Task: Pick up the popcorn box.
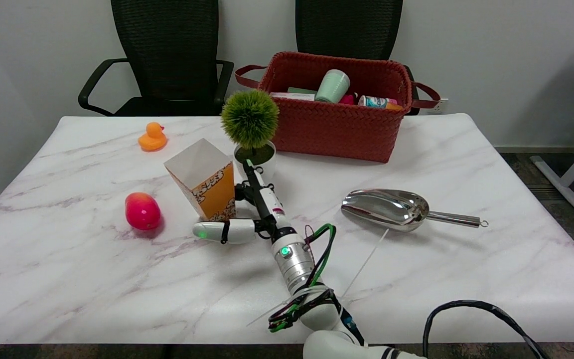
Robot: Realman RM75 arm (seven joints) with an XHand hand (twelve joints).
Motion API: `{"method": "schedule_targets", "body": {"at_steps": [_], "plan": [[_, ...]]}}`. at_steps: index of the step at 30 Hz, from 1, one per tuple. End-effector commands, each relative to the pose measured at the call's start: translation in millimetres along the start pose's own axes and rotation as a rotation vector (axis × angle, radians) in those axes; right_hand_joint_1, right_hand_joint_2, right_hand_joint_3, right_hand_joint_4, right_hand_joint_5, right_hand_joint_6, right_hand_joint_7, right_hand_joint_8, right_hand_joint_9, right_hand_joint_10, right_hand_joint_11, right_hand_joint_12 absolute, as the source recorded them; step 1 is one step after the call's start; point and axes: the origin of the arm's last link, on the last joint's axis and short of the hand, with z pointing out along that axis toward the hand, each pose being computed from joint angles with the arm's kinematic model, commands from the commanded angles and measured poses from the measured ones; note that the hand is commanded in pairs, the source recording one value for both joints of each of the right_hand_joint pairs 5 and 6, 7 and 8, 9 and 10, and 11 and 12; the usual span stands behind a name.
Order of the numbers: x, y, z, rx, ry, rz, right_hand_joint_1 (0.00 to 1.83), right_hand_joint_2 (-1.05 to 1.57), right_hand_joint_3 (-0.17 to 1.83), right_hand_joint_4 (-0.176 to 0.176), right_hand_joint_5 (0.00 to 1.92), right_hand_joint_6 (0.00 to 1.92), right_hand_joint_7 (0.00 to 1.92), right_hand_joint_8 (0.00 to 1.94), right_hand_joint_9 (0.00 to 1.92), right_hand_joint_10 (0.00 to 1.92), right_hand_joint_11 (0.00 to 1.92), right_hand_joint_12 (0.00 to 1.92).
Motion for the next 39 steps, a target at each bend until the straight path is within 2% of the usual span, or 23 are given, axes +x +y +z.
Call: {"method": "schedule_targets", "body": {"at_steps": [1,39], "plan": [[0.7,2.6,0.4,-0.007,0.007,-0.008,0.95,0.21,0.20,0.000,0.00,0.00,0.52,0.52,0.49,0.49,0.21,0.21],[8.3,-7.0,16.2,0.025,0.064,-0.049,0.92,0.26,0.17,0.000,0.00,0.00,0.52,0.52,0.46,0.46,0.11,0.11]]}}
